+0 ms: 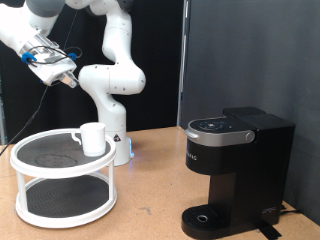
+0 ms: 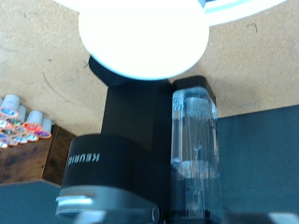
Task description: Make a cup of coffee with the keurig machine
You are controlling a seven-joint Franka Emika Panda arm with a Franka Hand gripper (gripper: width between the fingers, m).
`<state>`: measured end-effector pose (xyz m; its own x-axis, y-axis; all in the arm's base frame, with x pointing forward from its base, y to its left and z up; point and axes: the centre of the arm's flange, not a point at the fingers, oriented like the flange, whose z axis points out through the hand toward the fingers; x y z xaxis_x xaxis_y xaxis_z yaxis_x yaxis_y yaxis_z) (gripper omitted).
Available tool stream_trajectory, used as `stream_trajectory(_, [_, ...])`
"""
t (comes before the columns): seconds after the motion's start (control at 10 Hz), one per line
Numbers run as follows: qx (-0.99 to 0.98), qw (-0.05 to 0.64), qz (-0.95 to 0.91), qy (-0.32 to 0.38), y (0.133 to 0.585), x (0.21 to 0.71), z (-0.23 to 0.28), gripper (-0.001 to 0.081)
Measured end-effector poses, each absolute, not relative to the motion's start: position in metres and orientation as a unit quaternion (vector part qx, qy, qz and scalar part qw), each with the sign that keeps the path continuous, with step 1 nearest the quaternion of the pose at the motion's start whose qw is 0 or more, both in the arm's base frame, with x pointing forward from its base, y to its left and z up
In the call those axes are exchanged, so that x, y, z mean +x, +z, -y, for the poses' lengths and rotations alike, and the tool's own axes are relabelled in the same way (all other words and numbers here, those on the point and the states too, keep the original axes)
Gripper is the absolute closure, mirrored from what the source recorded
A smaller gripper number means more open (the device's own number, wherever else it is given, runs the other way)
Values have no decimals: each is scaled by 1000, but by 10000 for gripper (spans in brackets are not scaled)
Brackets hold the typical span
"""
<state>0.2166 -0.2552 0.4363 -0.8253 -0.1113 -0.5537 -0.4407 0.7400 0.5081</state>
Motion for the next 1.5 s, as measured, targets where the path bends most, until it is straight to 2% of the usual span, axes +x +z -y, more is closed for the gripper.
stream_trajectory(0.1, [-155,245,-899,327,428,218,256,728])
stream_trajectory(0.2, [-155,236,-902,325,419,218,256,545])
stream_trajectory(0.3, [-154,231,-905,321,409,219,256,409])
stream_trajectory(0.4, [-155,229,-907,317,400,219,256,409])
stream_trajectory(0.5, [-156,225,-909,315,390,219,255,224])
stream_trajectory(0.6, [-155,222,-910,313,382,219,254,224])
stream_trajectory(0.7, [-156,219,-910,314,374,219,253,121])
stream_trajectory(0.8, [-157,216,-911,315,367,219,252,81])
stream_trajectory(1.5, [-157,206,-914,312,334,219,246,72])
